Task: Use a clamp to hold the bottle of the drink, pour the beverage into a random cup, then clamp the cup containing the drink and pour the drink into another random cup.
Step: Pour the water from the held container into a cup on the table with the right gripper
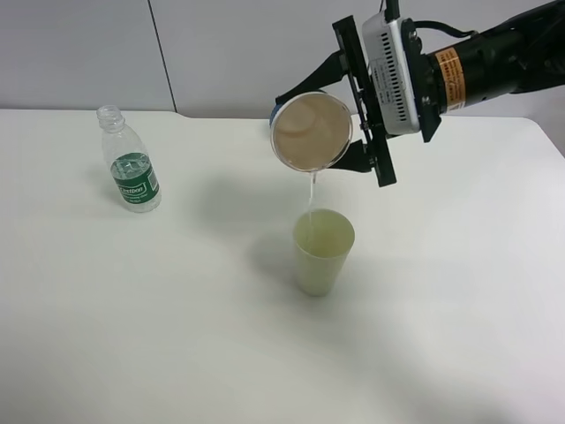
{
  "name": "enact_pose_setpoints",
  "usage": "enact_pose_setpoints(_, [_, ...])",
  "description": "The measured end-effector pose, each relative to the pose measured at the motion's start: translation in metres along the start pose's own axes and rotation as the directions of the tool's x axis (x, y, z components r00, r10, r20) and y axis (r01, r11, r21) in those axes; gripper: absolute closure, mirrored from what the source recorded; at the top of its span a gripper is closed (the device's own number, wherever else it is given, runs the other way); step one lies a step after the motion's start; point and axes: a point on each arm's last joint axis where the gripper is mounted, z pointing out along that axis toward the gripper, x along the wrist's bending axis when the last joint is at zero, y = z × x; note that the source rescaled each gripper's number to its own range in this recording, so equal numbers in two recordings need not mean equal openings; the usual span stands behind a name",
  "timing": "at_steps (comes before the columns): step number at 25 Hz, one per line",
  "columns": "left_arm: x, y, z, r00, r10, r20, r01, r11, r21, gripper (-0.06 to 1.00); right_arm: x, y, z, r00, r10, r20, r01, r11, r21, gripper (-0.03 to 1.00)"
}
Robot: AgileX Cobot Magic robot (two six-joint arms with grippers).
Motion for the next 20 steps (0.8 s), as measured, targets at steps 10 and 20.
enact_pose_setpoints(10, [0.0, 0.0, 0.0, 1.0, 0.0, 0.0, 0.0, 1.0, 0.0, -0.06, -0.0018, 0.0017, -0.0016, 1.0, -0.027, 0.001, 0.027, 1.0, 0.012, 0.97])
enact_pose_setpoints(20, [0.0, 0.0, 0.0, 1.0, 0.0, 0.0, 0.0, 1.0, 0.0, -0.06, -0.0014, -0.0005, -0.0016, 0.995, -0.101, -0.006, 0.101, 0.994, 0.035, 0.97])
